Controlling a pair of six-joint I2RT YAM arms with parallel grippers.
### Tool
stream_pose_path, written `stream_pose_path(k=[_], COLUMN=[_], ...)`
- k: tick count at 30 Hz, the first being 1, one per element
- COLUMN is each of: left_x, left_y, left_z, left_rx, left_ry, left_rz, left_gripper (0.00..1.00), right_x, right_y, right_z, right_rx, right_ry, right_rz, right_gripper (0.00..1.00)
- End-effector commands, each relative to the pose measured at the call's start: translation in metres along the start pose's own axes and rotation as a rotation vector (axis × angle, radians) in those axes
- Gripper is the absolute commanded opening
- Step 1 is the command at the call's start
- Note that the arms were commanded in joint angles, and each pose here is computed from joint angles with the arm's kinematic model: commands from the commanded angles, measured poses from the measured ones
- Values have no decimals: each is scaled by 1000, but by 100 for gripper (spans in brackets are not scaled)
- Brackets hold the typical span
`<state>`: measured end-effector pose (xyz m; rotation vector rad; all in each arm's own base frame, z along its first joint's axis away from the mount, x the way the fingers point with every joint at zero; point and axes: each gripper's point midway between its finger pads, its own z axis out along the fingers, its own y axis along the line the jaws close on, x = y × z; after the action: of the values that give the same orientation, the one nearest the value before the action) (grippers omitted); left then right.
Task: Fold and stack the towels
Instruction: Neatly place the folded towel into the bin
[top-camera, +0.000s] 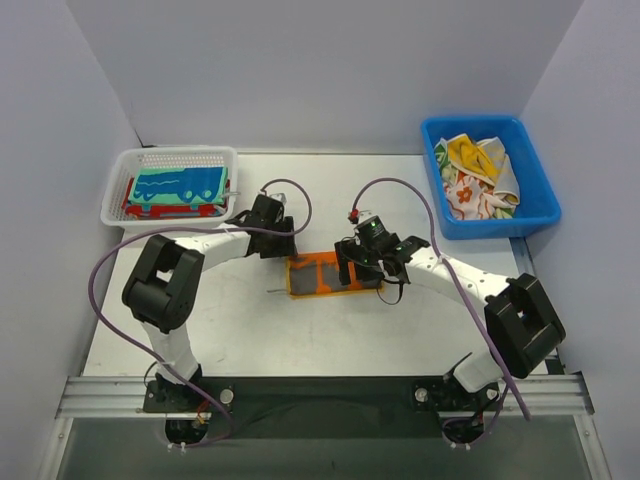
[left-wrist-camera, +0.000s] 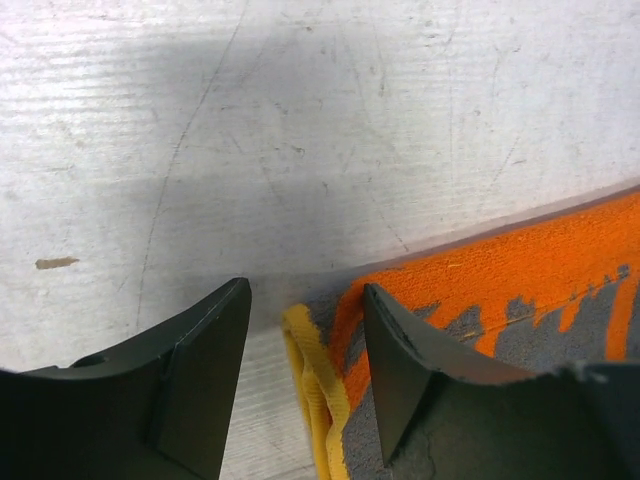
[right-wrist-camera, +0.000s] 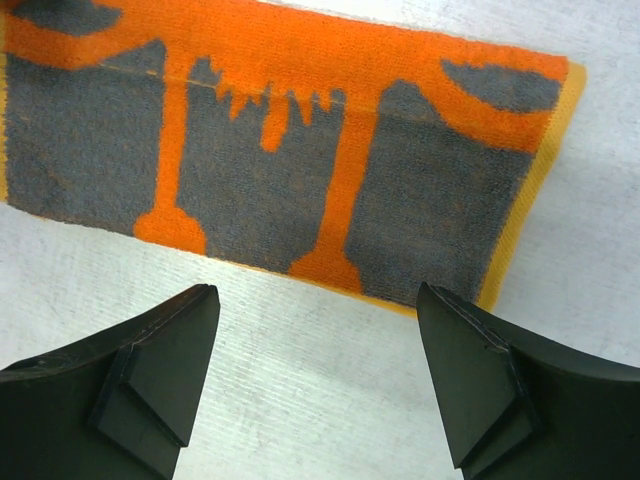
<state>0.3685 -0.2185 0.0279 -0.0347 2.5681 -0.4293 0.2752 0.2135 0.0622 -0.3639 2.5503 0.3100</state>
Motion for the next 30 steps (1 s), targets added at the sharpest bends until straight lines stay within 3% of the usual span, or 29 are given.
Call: stream_pose_path(k=[1,17,25,30], left_x=[9,56,61,62], left_y=[2,22,23,18], left_z=[9,7,4,-4], left_rx=[19,13,18,45], left_ry=[38,127,133,131], left_rz=[23,-13,-15,-20], left_gripper=[60,53,31,6], right_x=[-5,-2,-5,-7], right_y=[5,8,14,19], right_z=[-4,-6,-8,-9], right_rx=[-28,-56,-83,-109], right_ry=[-28,-26,-35,-49], right_rz=[-11,-14,-13,-2], right_gripper=[81,81,81,81])
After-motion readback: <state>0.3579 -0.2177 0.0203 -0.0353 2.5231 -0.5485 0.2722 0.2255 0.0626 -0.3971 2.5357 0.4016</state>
